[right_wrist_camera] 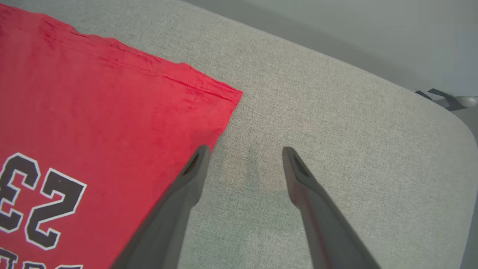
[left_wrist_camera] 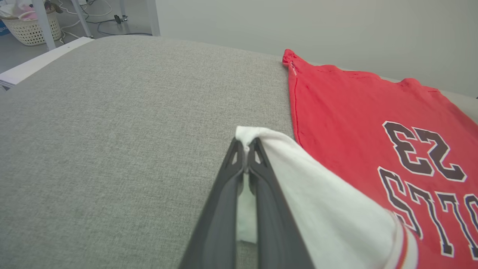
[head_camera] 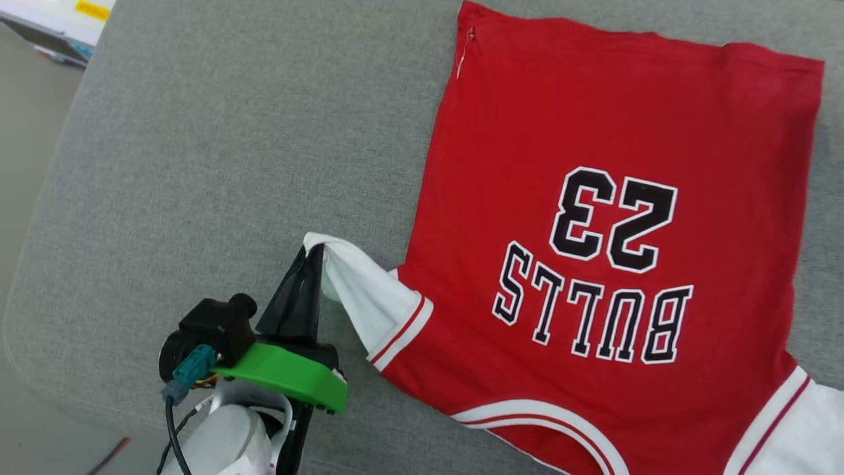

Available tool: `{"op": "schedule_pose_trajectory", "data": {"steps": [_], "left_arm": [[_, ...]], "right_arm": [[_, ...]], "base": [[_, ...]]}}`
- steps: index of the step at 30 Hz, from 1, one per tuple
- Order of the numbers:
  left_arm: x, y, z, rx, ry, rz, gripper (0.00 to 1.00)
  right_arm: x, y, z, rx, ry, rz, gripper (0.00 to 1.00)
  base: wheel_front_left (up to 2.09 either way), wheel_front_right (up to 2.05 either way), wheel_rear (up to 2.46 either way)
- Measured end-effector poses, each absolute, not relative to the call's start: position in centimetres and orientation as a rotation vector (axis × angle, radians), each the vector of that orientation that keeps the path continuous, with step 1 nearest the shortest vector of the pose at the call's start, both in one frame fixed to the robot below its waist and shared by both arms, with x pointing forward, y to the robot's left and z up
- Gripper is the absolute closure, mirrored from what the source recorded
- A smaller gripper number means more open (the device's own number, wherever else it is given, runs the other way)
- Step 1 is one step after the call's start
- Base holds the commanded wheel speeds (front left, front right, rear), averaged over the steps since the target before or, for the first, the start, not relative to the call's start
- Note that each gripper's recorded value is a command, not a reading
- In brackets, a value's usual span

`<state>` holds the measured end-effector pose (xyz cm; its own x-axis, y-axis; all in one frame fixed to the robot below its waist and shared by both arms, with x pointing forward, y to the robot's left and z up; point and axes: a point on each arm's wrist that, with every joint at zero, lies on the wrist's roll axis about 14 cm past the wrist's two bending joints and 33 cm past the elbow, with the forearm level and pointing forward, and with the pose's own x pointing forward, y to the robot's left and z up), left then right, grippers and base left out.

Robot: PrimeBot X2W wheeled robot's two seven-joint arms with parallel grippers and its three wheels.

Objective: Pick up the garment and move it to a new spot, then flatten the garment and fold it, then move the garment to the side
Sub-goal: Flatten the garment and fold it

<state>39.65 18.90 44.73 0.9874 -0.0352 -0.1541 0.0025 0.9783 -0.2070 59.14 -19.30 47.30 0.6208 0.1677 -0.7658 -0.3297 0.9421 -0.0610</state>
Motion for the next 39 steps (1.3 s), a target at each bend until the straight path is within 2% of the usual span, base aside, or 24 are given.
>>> {"op": "schedule_pose_trajectory", "data": {"steps": [7, 13, 18, 19, 20, 32, 39], "left_arm": [[40.4, 19.5, 42.9, -0.2, 0.19, 0.013, 1.0], [40.5, 20.2, 41.1, -0.185, 0.231, 0.029, 1.0], [40.5, 20.7, 40.7, -0.164, 0.239, 0.035, 1.0], [40.4, 20.8, 40.7, -0.162, 0.239, 0.036, 1.0], [40.4, 20.8, 40.7, -0.16, 0.238, 0.037, 1.0], [39.3, 21.0, 43.0, -0.154, 0.181, 0.034, 1.0], [36.8, 21.1, 44.1, -0.148, 0.167, 0.043, 1.0]], "right_arm": [[62.2, -17.3, 42.3, -0.175, 0.972, 0.295, 0.0], [61.6, -16.0, 35.7, -0.199, 1.105, 0.317, 0.0], [61.4, -15.7, 34.3, -0.204, 1.143, 0.328, 0.0], [61.4, -15.7, 34.5, -0.193, 1.142, 0.325, 0.75], [61.5, -15.7, 34.7, -0.186, 1.135, 0.325, 1.0], [60.4, -15.4, 40.6, -0.27, 0.906, 0.396, 1.0], [56.5, -18.0, 45.4, -0.331, 0.764, 0.441, 1.0]], "base": [[0.0, 0.0, 0.0], [0.0, 0.0, 0.0], [0.0, 0.0, 0.0], [0.0, 0.0, 0.0], [0.0, 0.0, 0.0], [0.0, 0.0, 0.0], [0.0, 0.0, 0.0]]}}
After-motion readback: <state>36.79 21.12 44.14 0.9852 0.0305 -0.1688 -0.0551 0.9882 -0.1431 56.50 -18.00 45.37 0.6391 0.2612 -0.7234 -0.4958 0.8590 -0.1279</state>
